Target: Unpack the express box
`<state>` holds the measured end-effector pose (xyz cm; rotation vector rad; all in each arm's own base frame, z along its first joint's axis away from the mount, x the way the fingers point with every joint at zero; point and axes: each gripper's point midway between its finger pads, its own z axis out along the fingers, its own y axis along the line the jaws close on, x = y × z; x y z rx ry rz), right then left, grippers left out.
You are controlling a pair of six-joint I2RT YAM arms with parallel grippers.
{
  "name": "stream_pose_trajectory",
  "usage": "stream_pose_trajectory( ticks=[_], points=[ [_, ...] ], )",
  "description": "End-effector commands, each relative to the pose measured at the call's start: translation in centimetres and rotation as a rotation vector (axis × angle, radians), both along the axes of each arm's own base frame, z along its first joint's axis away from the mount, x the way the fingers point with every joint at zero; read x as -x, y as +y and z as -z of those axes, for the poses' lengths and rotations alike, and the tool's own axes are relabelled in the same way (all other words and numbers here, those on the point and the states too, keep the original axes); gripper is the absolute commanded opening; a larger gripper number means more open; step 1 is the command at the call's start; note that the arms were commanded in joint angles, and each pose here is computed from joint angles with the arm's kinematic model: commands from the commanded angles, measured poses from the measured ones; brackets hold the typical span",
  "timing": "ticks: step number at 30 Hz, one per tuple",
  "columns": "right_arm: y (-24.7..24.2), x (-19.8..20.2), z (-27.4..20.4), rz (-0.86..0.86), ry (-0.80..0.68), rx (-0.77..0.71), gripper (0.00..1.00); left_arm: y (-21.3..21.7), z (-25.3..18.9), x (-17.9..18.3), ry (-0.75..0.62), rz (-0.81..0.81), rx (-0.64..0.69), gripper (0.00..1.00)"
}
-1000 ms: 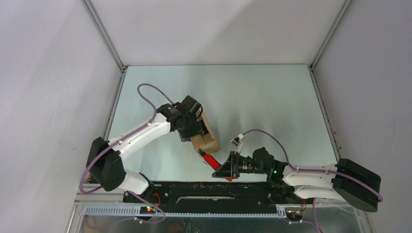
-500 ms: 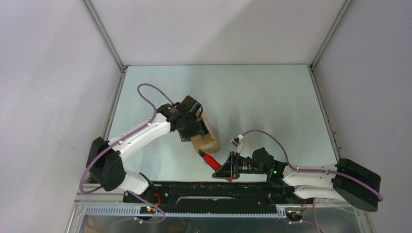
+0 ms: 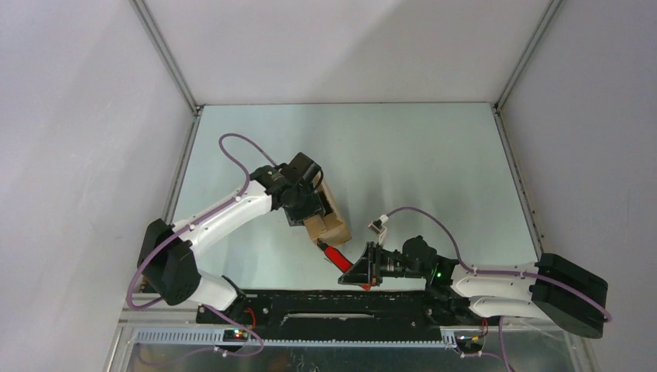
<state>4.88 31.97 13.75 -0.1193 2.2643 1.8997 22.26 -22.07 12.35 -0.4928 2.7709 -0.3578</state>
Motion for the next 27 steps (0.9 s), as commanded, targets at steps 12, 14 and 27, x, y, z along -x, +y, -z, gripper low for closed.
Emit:
stream_pose_trajectory(
  ticks=[12, 14, 27],
  points=[
    [0.69, -0.48, -3.26, 0.011, -0.058, -0.088, 0.00, -0.41, -1.23, -0.34, -0.049, 0.001, 0.039, 0.07],
    [0.71, -0.49, -3.17, 0.011, -0.057, -0.085, 0.00, -0.34, -1.23, -0.29, -0.048, 0.001, 0.037, 0.07],
    [0.83, -0.56, -3.16, 0.009, -0.054, -0.088, 0.00, -0.38, -1.37, -0.26, -0.050, 0.004, 0.039, 0.07]
  ],
)
